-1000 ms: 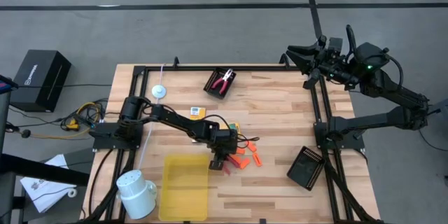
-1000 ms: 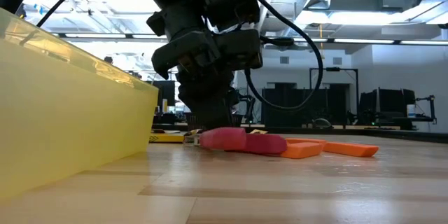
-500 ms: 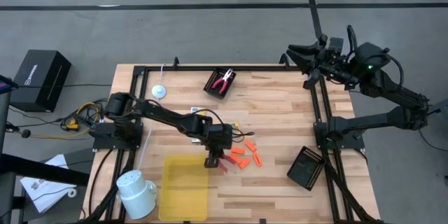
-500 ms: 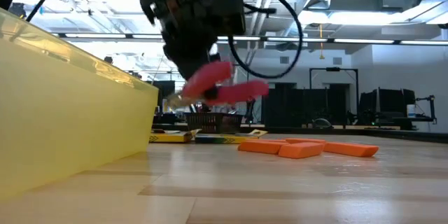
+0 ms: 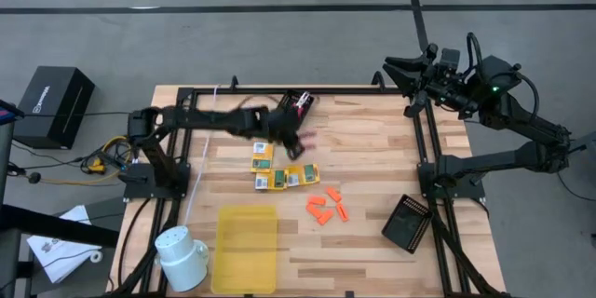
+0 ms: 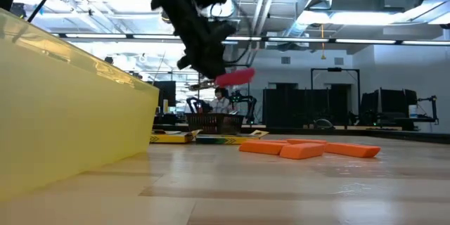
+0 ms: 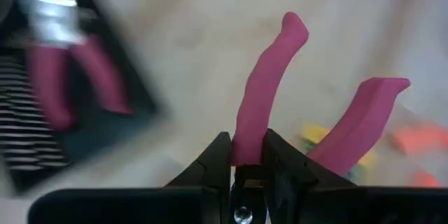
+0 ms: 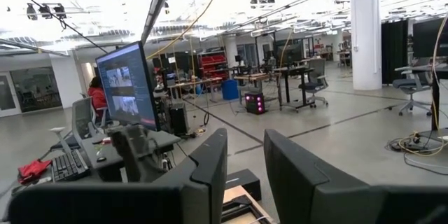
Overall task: Pick & Place School Supplies
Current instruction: Put the red puncher into the top black bin
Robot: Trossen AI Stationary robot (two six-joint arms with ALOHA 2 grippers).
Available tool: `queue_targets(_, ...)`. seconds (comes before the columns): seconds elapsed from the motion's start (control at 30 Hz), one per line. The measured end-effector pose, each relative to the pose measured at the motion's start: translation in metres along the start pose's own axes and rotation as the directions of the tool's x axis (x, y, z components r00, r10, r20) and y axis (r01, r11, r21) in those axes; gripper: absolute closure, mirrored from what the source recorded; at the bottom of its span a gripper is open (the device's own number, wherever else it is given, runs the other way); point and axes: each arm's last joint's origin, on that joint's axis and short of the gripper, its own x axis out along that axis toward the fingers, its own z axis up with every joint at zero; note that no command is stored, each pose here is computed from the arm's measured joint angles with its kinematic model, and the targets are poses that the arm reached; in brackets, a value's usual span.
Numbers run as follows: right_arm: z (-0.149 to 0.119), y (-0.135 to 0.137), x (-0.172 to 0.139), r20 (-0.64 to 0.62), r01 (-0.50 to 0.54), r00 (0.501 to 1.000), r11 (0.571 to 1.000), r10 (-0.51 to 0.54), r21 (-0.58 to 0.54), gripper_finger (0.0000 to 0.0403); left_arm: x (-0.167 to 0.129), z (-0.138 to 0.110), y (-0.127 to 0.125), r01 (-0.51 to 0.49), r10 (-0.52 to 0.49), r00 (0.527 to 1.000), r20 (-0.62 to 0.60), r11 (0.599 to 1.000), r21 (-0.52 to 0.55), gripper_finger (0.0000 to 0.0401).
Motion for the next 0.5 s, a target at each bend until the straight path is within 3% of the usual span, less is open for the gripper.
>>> queue_targets(0.23,0.000,0.000,0.000,-0.001,0.000,1.000,1.000,0.000,0.009,0.0315,0.006,0.026,0.064,-0.066,0.085,0.991,0.101,0.982,-0.176,0.0354)
queue_targets(0.5,0.000,0.000,0.000,-0.002,0.000,1.000,1.000,0.000,0.006,0.0315,0.007,0.038,0.091,-0.055,0.106,0.978,0.179,0.961,-0.270,0.0354)
